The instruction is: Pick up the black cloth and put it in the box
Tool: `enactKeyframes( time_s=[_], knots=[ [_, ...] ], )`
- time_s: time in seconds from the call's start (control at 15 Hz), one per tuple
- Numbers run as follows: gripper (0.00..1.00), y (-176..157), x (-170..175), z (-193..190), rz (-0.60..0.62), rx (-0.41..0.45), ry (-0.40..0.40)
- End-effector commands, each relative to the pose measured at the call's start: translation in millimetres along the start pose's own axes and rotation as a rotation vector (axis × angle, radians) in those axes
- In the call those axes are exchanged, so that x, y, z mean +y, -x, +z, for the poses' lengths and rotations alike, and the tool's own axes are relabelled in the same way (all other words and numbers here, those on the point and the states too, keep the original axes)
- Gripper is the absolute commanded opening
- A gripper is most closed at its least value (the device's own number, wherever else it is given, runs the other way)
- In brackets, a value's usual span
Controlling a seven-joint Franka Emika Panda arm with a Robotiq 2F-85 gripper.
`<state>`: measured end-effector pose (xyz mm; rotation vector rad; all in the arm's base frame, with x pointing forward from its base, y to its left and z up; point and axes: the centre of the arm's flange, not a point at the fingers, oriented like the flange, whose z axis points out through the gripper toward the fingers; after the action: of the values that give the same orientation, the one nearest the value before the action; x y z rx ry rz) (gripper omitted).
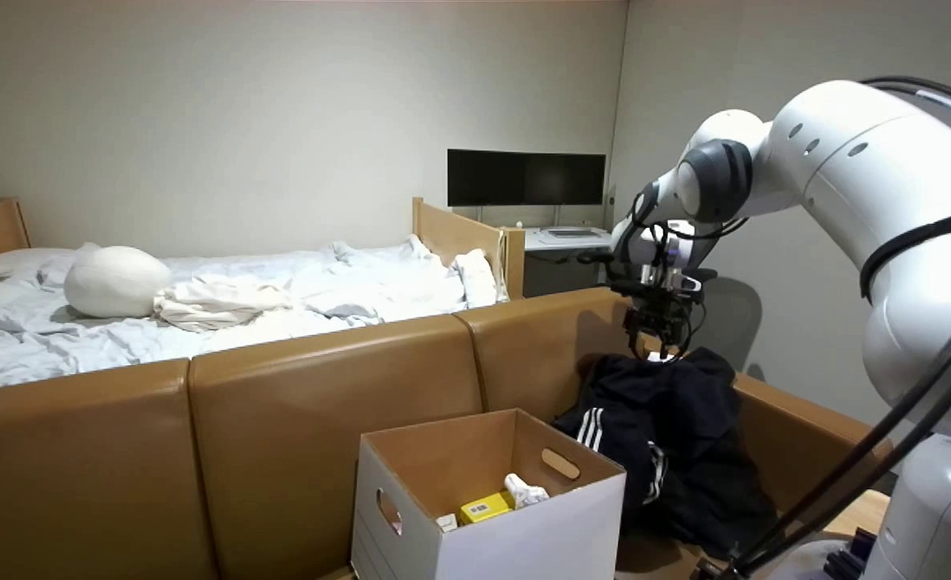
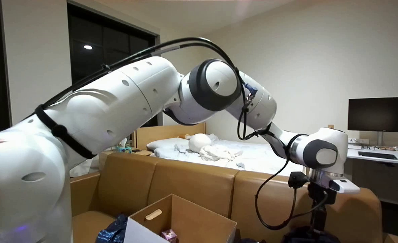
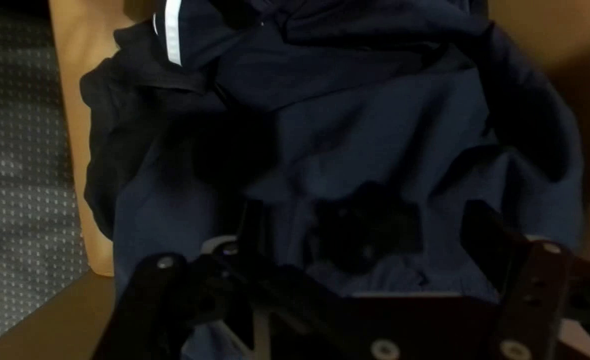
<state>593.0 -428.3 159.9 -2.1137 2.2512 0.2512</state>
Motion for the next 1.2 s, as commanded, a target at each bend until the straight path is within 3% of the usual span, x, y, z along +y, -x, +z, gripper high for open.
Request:
enactKeyframes(
  time_s=[0.0,0.4,0.8,0.87,0.93,1.13],
  knots=[
    [1.00,-37,-29,25,0.098,-0.016,-0.013],
    [1.00,-65,-42,75,0.171,-0.007,-0.034],
    [1.00,-57,-54,98,0.173,-0.013,-0.028],
    [0.75,-56,-55,98,0.171,-0.015,-0.026],
    [0.73,-55,-56,98,0.168,-0.018,-0.020],
    [0.53,-56,-57,96,0.172,-0.049,-0.017]
  ],
)
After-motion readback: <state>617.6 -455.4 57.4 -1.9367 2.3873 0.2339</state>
